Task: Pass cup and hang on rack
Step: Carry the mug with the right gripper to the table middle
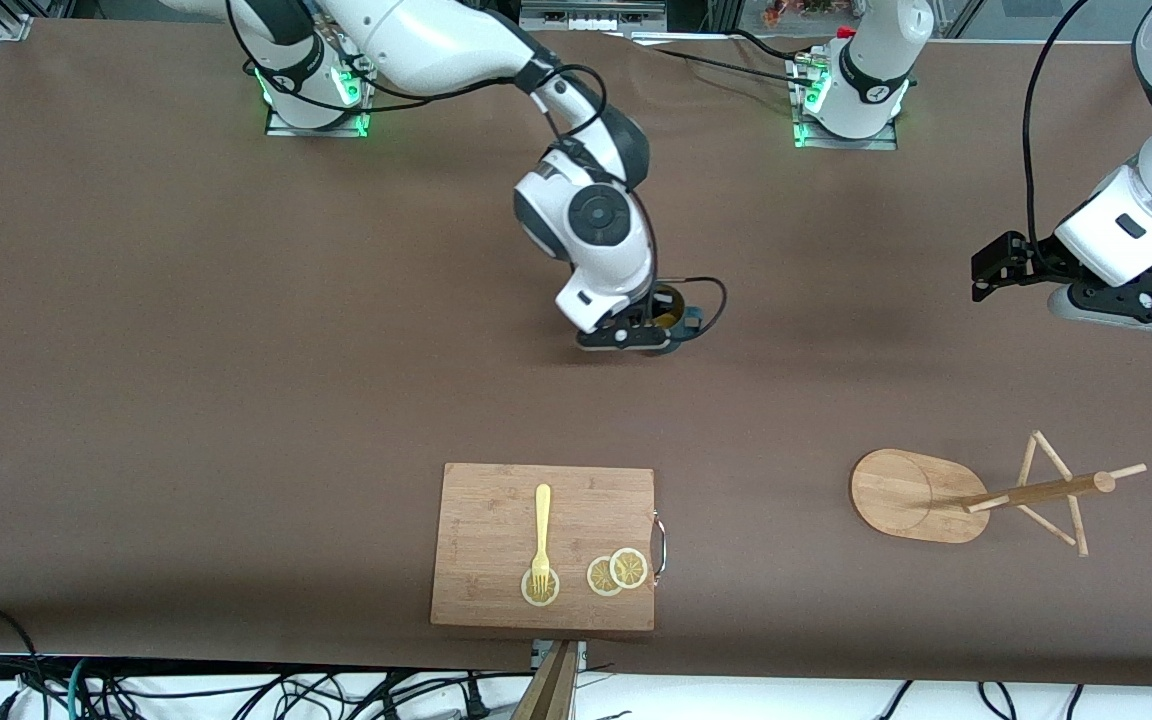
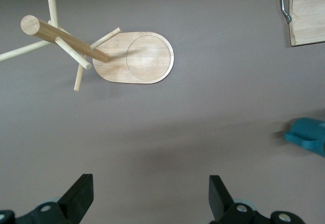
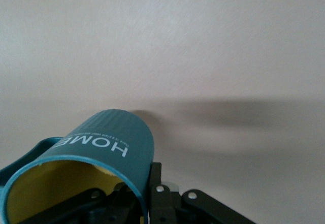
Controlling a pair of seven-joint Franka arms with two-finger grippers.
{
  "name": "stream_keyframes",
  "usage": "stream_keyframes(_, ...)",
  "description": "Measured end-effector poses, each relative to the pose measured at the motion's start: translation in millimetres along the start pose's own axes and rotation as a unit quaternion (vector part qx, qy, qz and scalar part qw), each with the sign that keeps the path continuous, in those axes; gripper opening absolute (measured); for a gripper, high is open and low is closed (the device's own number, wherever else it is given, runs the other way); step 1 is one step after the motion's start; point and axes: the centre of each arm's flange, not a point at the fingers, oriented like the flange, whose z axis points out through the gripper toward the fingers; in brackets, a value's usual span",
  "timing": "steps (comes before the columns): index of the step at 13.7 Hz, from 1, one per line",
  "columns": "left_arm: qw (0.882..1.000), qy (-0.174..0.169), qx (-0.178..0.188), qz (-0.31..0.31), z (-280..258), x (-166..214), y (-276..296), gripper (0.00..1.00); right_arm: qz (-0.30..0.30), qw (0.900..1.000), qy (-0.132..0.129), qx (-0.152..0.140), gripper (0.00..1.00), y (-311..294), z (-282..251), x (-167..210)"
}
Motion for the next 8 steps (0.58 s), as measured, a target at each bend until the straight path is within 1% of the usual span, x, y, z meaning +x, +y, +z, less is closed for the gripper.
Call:
stream_keyframes(2, 1.0, 0.0, 0.0, 0.0, 0, 0, 0, 1.0, 0.002, 1.0, 0.006, -0.01, 0.04, -11, 16, -14)
stream_keyframes(6, 1.0, 0.0, 0.0, 0.0, 0, 0, 0, 1.0, 0.017, 1.0, 0.004, -0.017, 0.04, -22, 28, -32)
stream_keyframes(7, 1.0, 0.0, 0.0, 0.0, 0, 0, 0, 1.0, 0.017, 1.0, 0.008, -0.019, 0.05, -24, 27, -34)
stream_keyframes(8, 1.0, 0.0, 0.0, 0.0, 0, 0, 0, 1.0, 0.017, 1.0, 0.01, -0.02, 0.09, -25, 28, -35)
